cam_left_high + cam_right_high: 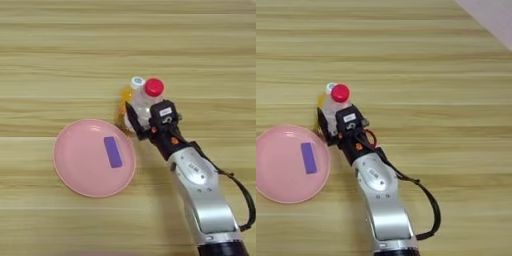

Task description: Move the objects on the table

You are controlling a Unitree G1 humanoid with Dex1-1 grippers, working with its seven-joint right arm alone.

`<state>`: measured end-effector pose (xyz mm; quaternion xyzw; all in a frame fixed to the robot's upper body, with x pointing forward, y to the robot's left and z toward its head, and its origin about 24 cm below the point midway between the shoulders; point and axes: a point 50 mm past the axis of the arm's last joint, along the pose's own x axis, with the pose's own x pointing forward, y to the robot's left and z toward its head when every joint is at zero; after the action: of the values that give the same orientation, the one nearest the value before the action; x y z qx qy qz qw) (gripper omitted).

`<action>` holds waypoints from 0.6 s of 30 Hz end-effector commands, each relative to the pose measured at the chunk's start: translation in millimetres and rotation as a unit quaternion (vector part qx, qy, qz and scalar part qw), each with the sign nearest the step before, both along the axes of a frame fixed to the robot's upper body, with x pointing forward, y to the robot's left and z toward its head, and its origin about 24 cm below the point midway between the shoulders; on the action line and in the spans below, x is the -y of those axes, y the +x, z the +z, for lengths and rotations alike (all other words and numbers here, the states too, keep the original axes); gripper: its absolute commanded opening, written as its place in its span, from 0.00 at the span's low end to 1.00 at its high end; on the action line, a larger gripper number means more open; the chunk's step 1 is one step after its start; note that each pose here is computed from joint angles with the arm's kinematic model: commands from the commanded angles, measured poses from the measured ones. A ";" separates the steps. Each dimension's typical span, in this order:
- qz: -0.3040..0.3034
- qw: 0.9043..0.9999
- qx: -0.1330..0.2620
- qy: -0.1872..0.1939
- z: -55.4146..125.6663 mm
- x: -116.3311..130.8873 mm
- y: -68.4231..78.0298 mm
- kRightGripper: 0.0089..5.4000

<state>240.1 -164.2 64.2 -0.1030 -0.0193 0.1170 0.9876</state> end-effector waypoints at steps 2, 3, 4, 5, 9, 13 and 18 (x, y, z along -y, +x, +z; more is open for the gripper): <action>-0.012 0.997 0.074 -0.004 33.1 5.7 12.4 0.59; -0.017 0.997 0.072 -0.004 33.3 8.3 12.6 0.59; -0.024 0.997 0.070 -0.005 33.2 11.1 12.9 0.59; -0.029 0.997 0.069 -0.005 33.1 13.7 13.4 0.59; -0.040 0.997 0.064 -0.002 32.6 19.2 14.5 0.59; -0.037 0.998 0.060 -0.002 31.7 17.3 13.6 0.59; -0.049 0.998 0.043 -0.007 27.4 21.3 13.7 0.59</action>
<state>243.8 -185.3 61.0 -0.1015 0.0121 0.0704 0.9923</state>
